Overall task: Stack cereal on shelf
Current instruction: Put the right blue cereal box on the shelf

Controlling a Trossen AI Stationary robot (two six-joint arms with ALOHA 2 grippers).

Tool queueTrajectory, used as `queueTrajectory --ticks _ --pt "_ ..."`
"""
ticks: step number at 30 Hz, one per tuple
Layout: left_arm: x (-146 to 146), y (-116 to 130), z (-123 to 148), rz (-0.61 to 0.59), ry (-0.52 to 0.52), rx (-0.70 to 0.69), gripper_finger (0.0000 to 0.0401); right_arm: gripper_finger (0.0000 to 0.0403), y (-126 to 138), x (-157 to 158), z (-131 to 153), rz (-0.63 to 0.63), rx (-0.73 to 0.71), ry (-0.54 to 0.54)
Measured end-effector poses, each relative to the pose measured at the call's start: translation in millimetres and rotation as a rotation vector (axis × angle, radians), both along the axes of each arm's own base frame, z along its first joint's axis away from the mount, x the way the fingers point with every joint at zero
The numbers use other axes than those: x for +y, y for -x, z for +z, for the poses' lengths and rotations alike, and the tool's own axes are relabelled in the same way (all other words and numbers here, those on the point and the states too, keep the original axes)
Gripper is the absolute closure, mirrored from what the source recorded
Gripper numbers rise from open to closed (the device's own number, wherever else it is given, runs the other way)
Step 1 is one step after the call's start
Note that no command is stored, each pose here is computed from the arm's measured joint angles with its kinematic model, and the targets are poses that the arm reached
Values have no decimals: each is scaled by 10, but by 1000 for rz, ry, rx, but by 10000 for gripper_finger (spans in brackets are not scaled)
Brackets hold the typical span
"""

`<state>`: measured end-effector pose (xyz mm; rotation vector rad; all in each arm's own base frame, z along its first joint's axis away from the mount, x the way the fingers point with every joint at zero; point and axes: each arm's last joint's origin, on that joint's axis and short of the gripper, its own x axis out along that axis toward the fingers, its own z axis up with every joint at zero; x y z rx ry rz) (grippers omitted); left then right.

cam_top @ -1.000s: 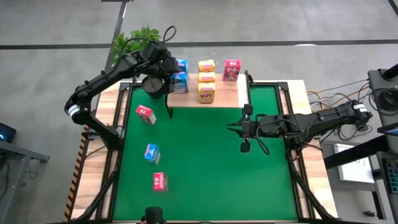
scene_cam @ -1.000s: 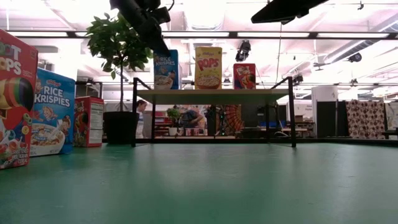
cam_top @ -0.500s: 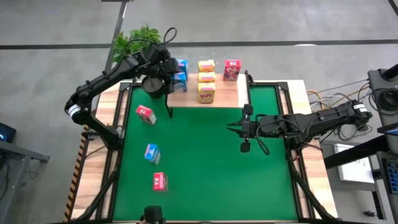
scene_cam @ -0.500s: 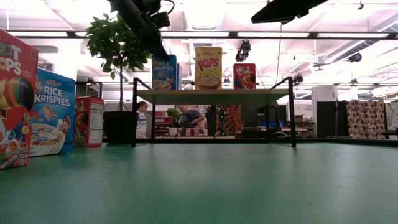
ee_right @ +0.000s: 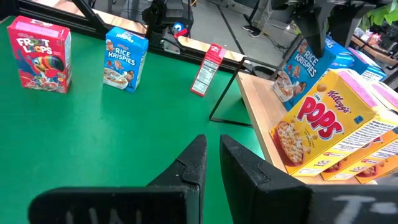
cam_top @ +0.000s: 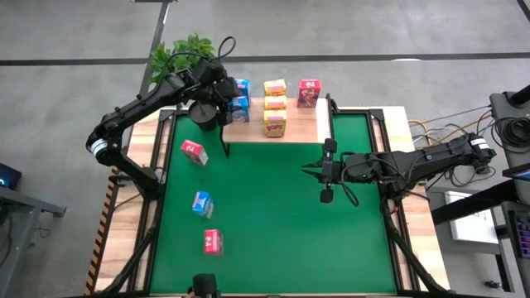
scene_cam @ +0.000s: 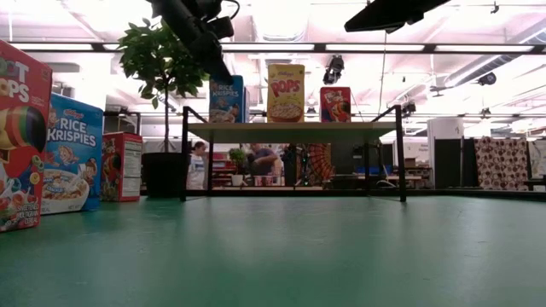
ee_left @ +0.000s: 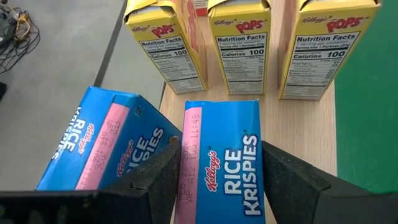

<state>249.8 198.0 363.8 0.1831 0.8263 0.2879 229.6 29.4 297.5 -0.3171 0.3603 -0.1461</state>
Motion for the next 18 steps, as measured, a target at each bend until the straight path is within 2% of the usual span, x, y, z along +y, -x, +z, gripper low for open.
queueTrajectory --ticks 18 --pt "0 -1 -1 -1 0 -1 202 369 0 0 0 0 0 0"
